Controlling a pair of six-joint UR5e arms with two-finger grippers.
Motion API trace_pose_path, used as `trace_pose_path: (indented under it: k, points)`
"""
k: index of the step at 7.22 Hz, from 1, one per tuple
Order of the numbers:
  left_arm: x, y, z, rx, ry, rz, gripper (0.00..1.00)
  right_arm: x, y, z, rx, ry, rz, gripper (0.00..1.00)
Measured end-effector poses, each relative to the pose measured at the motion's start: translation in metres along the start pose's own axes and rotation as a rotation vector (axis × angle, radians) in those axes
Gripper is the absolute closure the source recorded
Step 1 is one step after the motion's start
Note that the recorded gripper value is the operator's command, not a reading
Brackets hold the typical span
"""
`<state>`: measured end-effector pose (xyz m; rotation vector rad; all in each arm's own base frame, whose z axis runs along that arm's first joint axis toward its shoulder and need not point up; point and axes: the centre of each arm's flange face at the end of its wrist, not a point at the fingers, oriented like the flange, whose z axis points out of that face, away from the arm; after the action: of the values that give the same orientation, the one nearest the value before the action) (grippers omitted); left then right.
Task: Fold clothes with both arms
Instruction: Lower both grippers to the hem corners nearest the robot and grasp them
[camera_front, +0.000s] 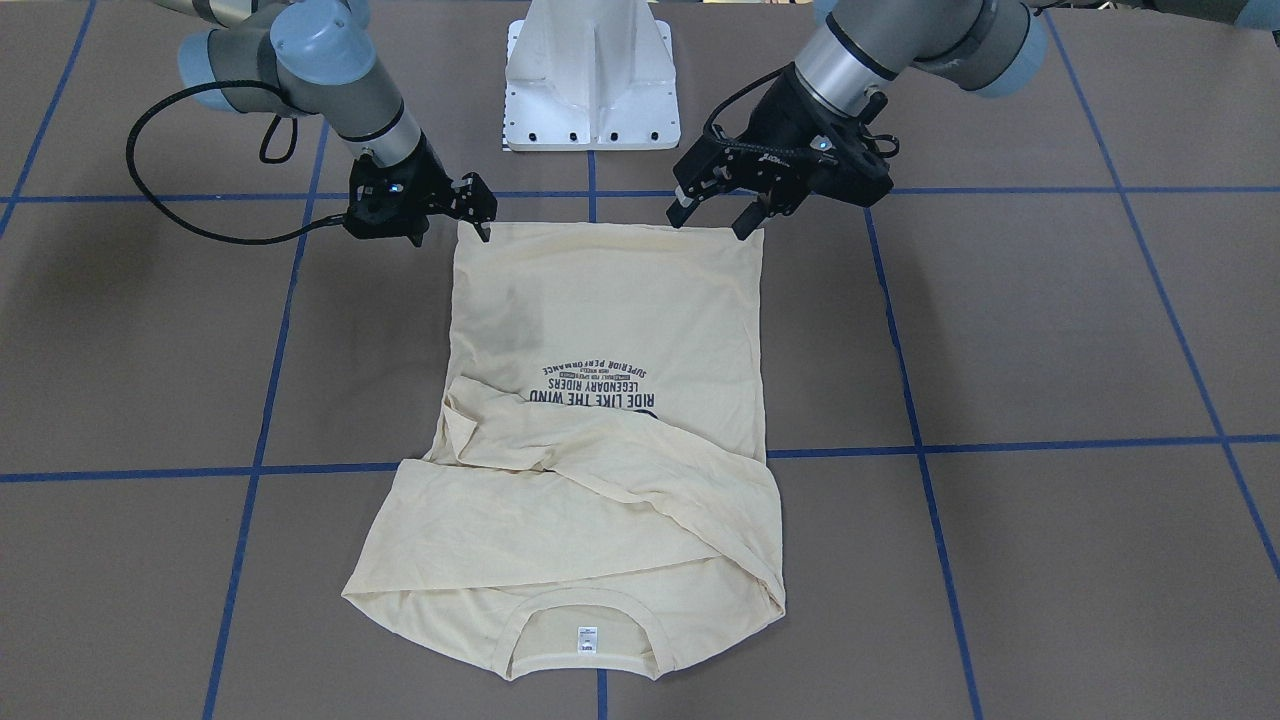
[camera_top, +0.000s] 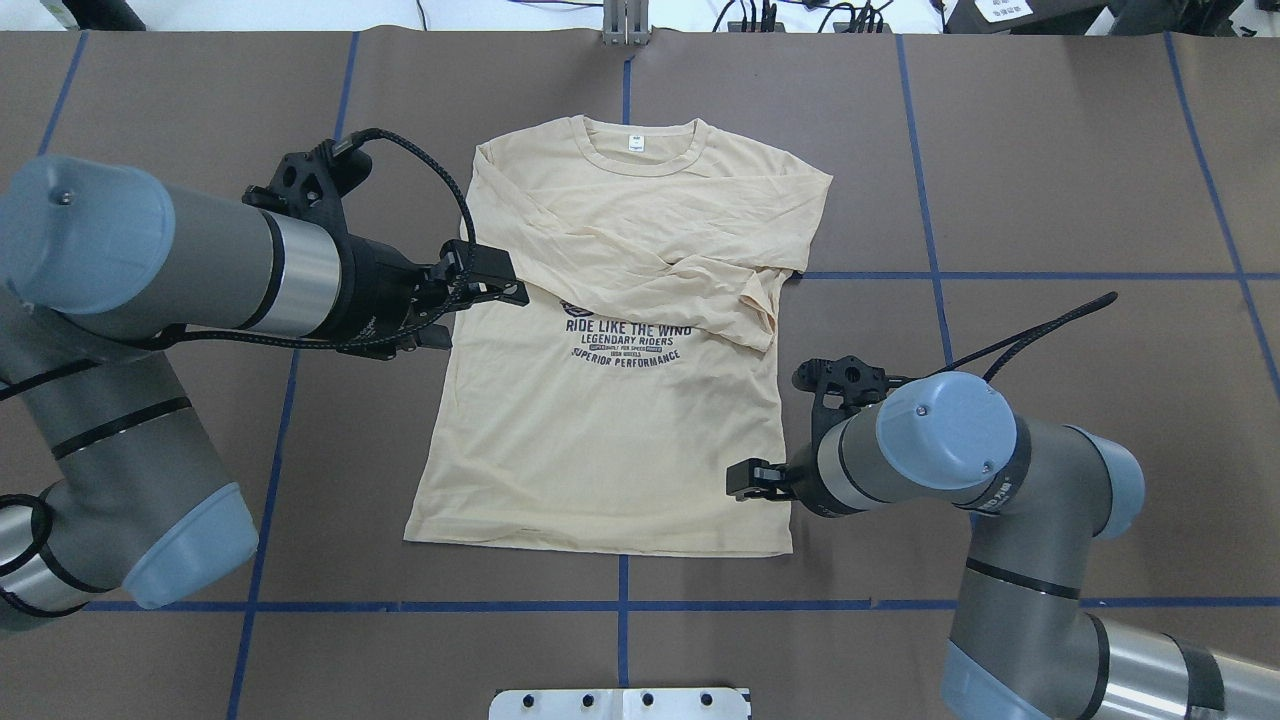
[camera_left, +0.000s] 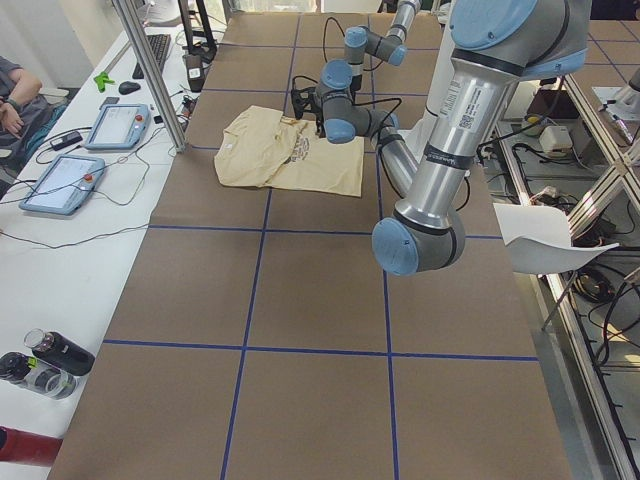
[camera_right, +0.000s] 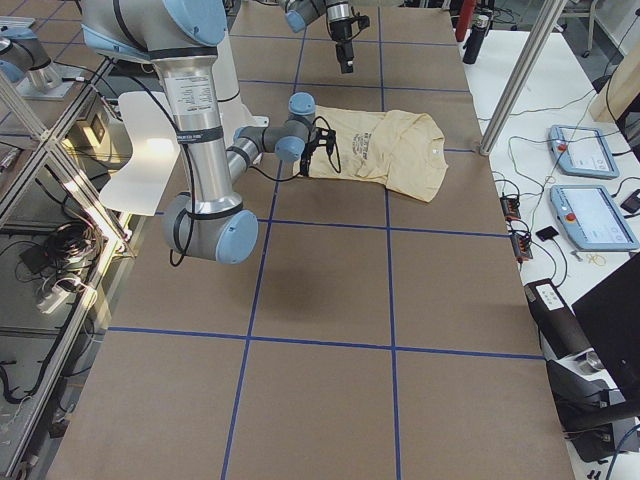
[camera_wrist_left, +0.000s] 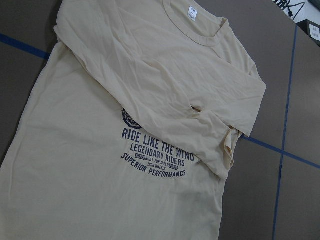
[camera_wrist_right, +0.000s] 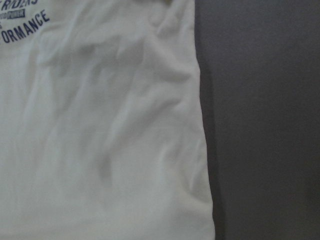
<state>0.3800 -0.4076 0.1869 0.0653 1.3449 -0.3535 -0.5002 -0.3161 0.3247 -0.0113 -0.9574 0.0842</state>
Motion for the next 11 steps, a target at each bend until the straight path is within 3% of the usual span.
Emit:
trace_pose_path:
  k: [5, 7, 8, 10, 11]
  points:
    - [0.01, 0.007, -0.012, 0.005, -0.002, 0.0, 0.0, -0.004, 0.004, 0.018, -0.025, 0.026, 0.0, 0.08]
    - [0.011, 0.008, -0.013, 0.004, 0.001, 0.002, 0.0, 0.0, 0.005, 0.02, -0.033, 0.036, 0.004, 0.18]
    - [0.012, 0.008, -0.013, 0.004, 0.002, 0.003, 0.0, -0.001, 0.006, 0.02, -0.044, 0.043, 0.006, 0.29]
    - [0.012, 0.008, -0.014, 0.004, 0.004, 0.004, 0.0, -0.002, 0.008, 0.021, -0.06, 0.055, 0.01, 0.81]
    - [0.012, 0.008, -0.015, 0.004, 0.003, 0.004, 0.0, -0.001, 0.008, 0.022, -0.064, 0.058, 0.011, 1.0]
